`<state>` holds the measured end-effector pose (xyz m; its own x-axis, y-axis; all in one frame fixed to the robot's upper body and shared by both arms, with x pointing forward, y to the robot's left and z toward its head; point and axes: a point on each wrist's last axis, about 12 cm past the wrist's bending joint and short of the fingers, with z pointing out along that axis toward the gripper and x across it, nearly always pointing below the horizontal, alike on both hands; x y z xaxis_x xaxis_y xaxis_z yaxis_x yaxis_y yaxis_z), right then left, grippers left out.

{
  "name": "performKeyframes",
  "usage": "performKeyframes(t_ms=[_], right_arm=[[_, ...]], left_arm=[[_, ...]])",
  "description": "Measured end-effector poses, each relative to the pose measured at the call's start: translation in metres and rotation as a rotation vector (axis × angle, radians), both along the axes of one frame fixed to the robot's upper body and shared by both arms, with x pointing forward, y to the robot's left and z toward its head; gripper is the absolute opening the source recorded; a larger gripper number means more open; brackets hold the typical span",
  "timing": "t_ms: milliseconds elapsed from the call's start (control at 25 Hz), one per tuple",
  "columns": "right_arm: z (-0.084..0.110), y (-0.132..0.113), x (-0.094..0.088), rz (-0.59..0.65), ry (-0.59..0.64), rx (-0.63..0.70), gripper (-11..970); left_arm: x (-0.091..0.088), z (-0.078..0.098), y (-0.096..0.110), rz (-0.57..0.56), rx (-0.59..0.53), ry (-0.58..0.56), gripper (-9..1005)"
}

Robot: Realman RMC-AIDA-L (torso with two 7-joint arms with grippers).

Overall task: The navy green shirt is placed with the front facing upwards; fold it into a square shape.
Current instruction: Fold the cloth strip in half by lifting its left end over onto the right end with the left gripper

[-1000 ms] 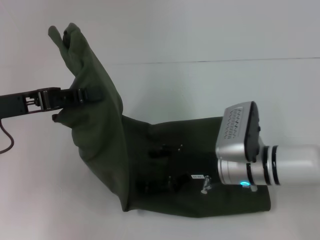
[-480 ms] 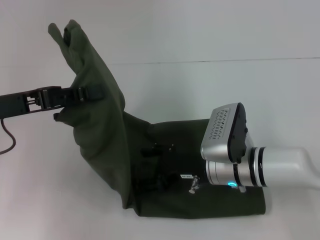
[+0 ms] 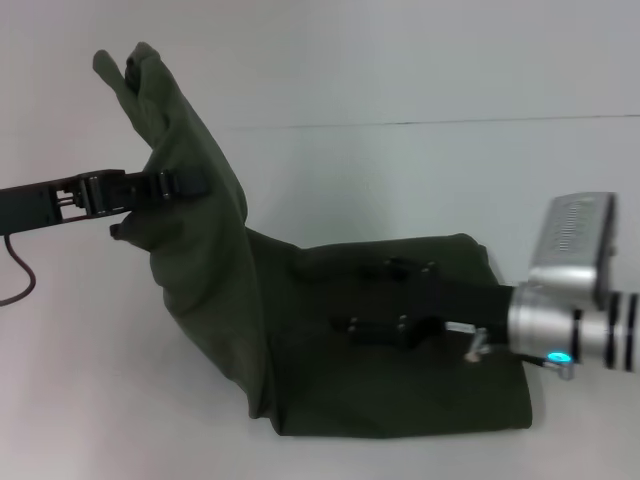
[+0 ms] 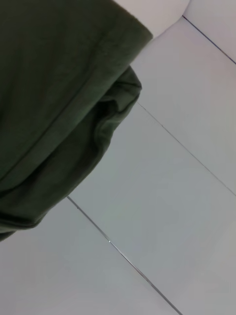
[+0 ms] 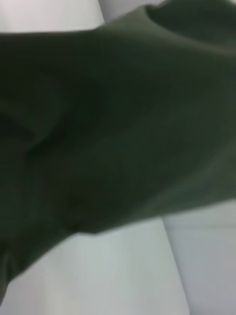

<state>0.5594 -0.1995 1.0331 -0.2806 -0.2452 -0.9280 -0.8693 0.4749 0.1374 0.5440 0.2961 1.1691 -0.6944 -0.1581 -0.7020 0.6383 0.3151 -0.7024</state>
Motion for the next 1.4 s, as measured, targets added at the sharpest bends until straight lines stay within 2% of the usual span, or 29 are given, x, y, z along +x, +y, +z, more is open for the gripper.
performKeyframes(t_ms=[280,560,1000,1400], right_arm=[[0.001,-0.059,-0.013,-0.129,0.008,-0.002,865],[0.005,-0.108,-0.027,-0.288,0.000,0.001,863],[0.000,-0.128,-0.040,-0.365,0.010,-0.009,860],[-0.001,-0.130,-0.040,-0.382,0.010,-0.019,857]], left_arm=[[0.006,-0.007,-0.019,-0.028,0.014,0.022,69],[0.013,-0.017,-0.058,-0.093,0.053,0.041,69],[0.036,-0.034,-0.116,-0.154,0.121,0.075,69],[0.040,-0.036,-0.148,-0.174,0.123,0.054,69]])
